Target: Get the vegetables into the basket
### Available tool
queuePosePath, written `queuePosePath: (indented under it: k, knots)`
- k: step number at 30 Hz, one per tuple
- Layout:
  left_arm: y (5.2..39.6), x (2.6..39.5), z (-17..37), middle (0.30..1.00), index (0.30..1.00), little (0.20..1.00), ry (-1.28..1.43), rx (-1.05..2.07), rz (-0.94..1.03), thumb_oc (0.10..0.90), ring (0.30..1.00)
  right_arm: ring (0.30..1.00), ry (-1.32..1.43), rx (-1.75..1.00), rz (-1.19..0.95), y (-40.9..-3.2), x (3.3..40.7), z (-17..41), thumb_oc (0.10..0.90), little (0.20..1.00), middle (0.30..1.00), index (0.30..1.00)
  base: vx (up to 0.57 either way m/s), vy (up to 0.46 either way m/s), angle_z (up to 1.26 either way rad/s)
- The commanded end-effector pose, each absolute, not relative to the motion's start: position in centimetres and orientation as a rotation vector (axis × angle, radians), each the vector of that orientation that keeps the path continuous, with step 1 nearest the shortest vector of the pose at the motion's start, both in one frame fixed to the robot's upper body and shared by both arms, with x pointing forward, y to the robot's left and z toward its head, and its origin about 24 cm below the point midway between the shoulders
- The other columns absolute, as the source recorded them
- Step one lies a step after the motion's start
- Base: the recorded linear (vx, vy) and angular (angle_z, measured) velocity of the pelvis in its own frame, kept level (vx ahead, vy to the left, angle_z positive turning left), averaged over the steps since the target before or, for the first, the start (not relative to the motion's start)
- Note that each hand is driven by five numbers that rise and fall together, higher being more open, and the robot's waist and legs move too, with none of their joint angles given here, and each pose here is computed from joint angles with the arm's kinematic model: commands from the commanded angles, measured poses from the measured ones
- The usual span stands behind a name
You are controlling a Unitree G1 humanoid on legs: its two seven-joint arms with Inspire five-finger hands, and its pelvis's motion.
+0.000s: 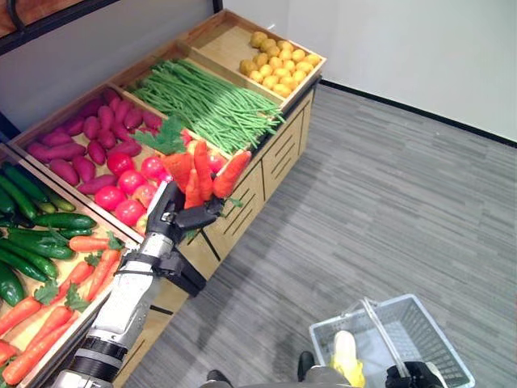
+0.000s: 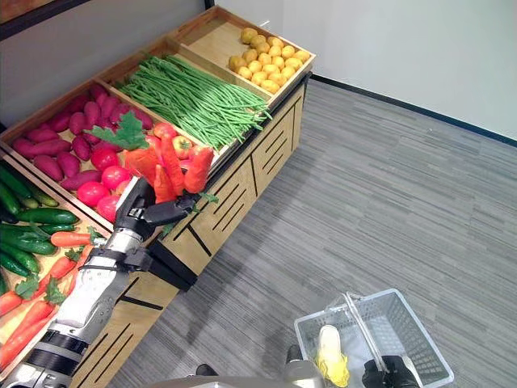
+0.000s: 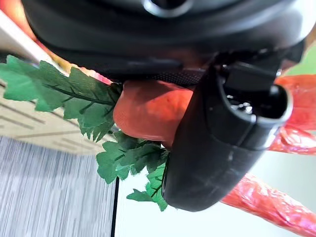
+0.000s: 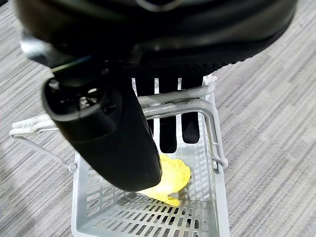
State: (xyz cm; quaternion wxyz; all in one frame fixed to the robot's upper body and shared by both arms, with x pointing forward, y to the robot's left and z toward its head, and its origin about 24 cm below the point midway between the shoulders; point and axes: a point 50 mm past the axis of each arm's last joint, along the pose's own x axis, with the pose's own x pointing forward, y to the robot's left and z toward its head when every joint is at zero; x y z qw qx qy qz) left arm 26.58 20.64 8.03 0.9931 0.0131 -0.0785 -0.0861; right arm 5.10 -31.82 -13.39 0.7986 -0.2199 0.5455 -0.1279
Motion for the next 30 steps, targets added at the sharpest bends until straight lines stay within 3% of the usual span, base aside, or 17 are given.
queuePosePath:
  k: [1,5,11,23,30]
  knots:
    - [19.7,28.7,15.5,0.300,0.300,0.300,-0.507,0.004,-0.211,0.400,0.300,0.300,1.099,-0.515,-0.424,-35.5,5.3,-11.2,0.400,0.300,0.300,0.300,-0.03,-0.141,-0.03]
    - [20.0,28.4,15.0,0.300,0.300,0.300,-0.503,-0.003,-0.179,0.400,0.300,0.300,1.086,-0.576,-0.441,-37.2,6.9,-10.1,0.400,0.300,0.300,0.300,-0.01,0.013,-0.85]
    - [21.3,27.8,15.0,0.300,0.300,0.300,-0.515,0.025,-0.132,0.400,0.300,0.300,1.053,-0.617,-0.363,-36.8,9.1,-9.9,0.400,0.300,0.300,0.300,0.09,0.097,-1.04]
    - [20.5,28.0,15.2,0.300,0.300,0.300,-0.502,0.089,-0.232,0.400,0.300,0.300,1.031,-0.651,-0.317,-36.3,10.6,-9.8,0.400,0.300,0.300,0.300,0.04,0.202,-0.71]
    - [20.4,28.0,15.3,0.300,0.300,0.300,-0.481,0.118,-0.305,0.400,0.300,0.300,1.105,-0.751,-0.325,-38.6,9.5,-8.7,0.400,0.300,0.300,0.300,0.01,-0.006,-0.25]
